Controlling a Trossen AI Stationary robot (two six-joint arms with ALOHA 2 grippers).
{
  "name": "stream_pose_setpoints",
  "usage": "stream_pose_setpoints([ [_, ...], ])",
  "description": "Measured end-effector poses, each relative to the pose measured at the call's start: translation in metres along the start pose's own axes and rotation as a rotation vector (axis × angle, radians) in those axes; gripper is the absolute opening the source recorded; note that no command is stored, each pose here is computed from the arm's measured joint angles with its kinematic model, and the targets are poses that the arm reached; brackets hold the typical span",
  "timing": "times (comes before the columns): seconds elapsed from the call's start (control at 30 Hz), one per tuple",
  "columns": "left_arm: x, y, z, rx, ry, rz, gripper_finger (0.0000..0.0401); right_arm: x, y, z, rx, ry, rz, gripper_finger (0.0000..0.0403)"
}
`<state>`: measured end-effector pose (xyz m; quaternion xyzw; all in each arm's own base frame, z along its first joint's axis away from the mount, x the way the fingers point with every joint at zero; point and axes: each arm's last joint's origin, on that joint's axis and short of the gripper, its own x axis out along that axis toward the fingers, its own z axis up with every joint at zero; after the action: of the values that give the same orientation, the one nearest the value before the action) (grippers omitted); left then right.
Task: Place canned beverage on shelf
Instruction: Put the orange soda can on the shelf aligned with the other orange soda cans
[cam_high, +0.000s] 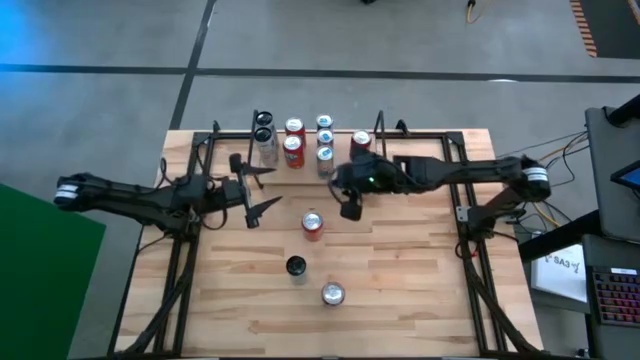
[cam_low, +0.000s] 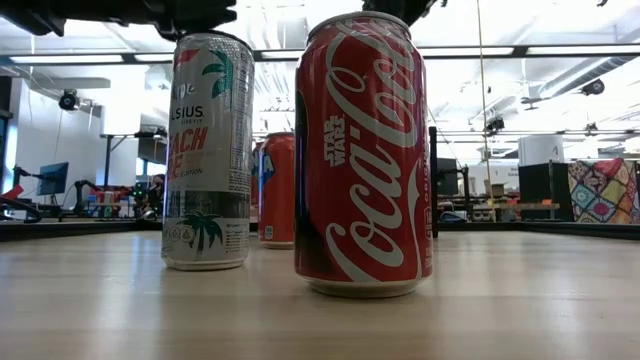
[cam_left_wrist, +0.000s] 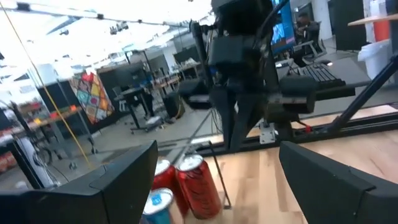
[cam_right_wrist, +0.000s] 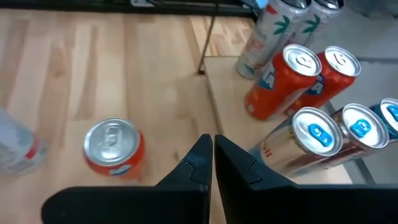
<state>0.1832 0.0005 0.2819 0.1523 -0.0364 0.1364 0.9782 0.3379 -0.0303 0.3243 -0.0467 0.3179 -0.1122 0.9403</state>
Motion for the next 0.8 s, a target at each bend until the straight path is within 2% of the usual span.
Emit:
stream_pose_setpoints([
  [0.27,0.013,-0.01,-0.011,-0.077,0.029,-0.07,0.0322,-0.02,0.014,-0.021,-0.003,-0.062,0.038,0.0009],
  [0.53,0.022,-0.02,-0.021,-0.151,0.076,-0.12,0.0322,-0.027,0.023,-0.046,0.009,-0.097,0.065,0.0009],
  [0.8,0.033,-0.034,-0.031,-0.145,0.136,-0.163,0.0322,-0.029,0.023,-0.056,0.029,-0.17,0.066,0.0009],
])
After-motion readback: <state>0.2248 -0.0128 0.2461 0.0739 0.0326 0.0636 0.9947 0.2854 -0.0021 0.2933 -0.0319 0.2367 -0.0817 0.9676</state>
